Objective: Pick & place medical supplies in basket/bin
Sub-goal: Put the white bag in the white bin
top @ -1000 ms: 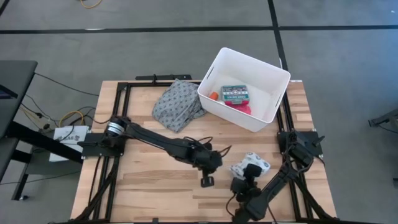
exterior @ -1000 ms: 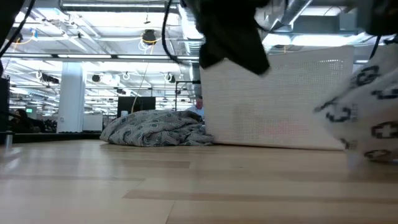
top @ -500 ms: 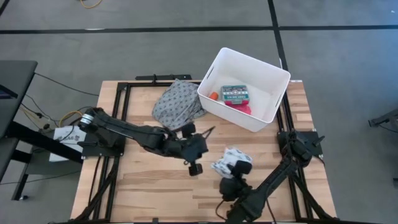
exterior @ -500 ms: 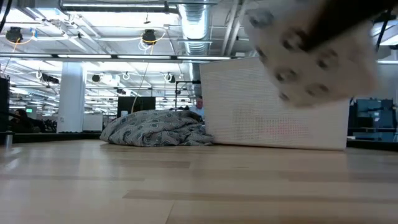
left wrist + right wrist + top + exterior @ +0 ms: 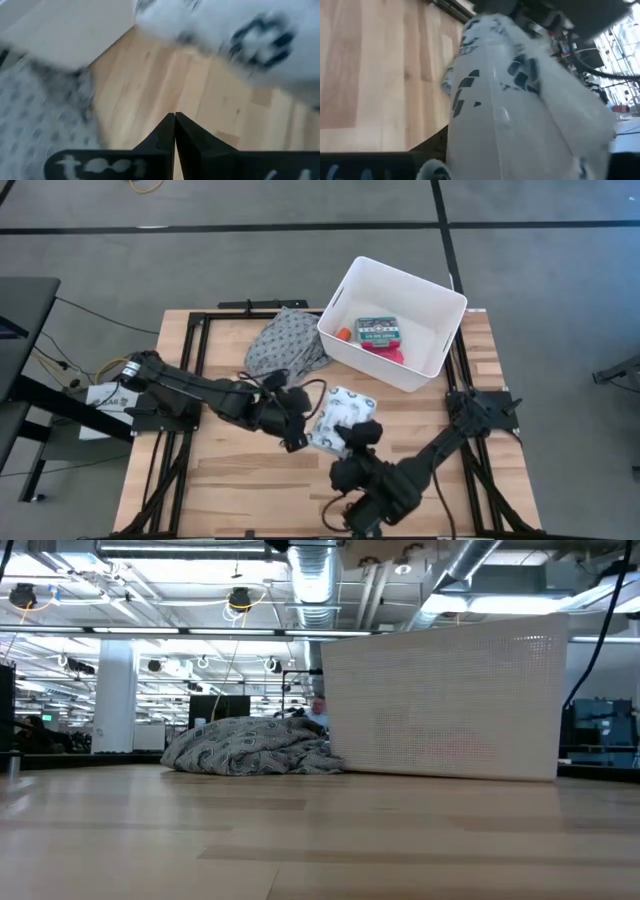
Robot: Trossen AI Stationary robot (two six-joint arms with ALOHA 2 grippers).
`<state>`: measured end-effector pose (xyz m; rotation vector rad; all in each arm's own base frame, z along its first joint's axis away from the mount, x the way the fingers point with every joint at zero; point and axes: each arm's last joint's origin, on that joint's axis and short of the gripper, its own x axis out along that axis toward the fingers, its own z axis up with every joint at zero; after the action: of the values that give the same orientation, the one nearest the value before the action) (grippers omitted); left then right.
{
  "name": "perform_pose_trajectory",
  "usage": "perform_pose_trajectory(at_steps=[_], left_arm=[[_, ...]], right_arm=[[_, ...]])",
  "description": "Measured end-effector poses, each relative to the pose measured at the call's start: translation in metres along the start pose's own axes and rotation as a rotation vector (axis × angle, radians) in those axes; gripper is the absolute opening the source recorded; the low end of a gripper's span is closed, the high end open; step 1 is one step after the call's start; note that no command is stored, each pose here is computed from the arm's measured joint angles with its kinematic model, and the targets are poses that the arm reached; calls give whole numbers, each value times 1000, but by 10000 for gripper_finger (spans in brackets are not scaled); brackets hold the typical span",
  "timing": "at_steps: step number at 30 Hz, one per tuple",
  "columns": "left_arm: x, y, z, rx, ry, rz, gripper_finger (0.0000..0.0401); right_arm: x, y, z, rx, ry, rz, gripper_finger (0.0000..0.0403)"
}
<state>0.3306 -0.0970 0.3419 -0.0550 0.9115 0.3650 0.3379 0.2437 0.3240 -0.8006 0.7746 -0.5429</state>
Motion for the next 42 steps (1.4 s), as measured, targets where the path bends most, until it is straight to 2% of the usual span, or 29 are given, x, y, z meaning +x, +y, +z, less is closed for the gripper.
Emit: perform_pose_trajectory(at_steps=[2, 6, 10, 13, 17, 19, 23, 26, 31, 34, 36, 38, 42], left_arm=[[-5, 2, -7, -51, 15, 89, 1], [-15, 6, -30, -13, 49, 323, 1], [-44, 14, -49, -106, -6, 465, 1], [-53, 5, -59, -138, -77, 404, 1], [-64, -3, -67, -139, -114, 371, 1], [-68, -8, -74, -153, -111, 365, 1], [-71, -23, -83, -166, -158, 341, 1], [-75, -31, -88, -153, -239, 343, 1], [-82, -39, -95, -160, -277, 311, 1], [-84, -41, -96, -166, -310, 306, 1], [-85, -42, -97, -178, -323, 299, 1], [-85, -44, -97, -189, -328, 289, 1], [-84, -45, -96, -203, -321, 277, 1]], right_arm=[[2, -11, 6, 4, -3, -2, 166], [5, -43, 10, 53, -35, -80, 166], [17, -68, 8, 70, -9, -115, 166], [28, -97, 5, 71, 18, -177, 166], [48, -158, -10, 126, 85, -286, 166], [63, -189, -22, 216, 140, -303, 166], [97, -251, -61, 523, 276, -245, 166], [126, -277, -93, 626, 413, -211, 166], [178, -282, -139, 716, 650, -107, 166], [206, -275, -166, 694, 776, -123, 166], [228, -263, -184, 692, 847, -113, 166], [248, -247, -202, 706, 920, -53, 166], [267, -222, -232, 664, 1007, -7, 169]])
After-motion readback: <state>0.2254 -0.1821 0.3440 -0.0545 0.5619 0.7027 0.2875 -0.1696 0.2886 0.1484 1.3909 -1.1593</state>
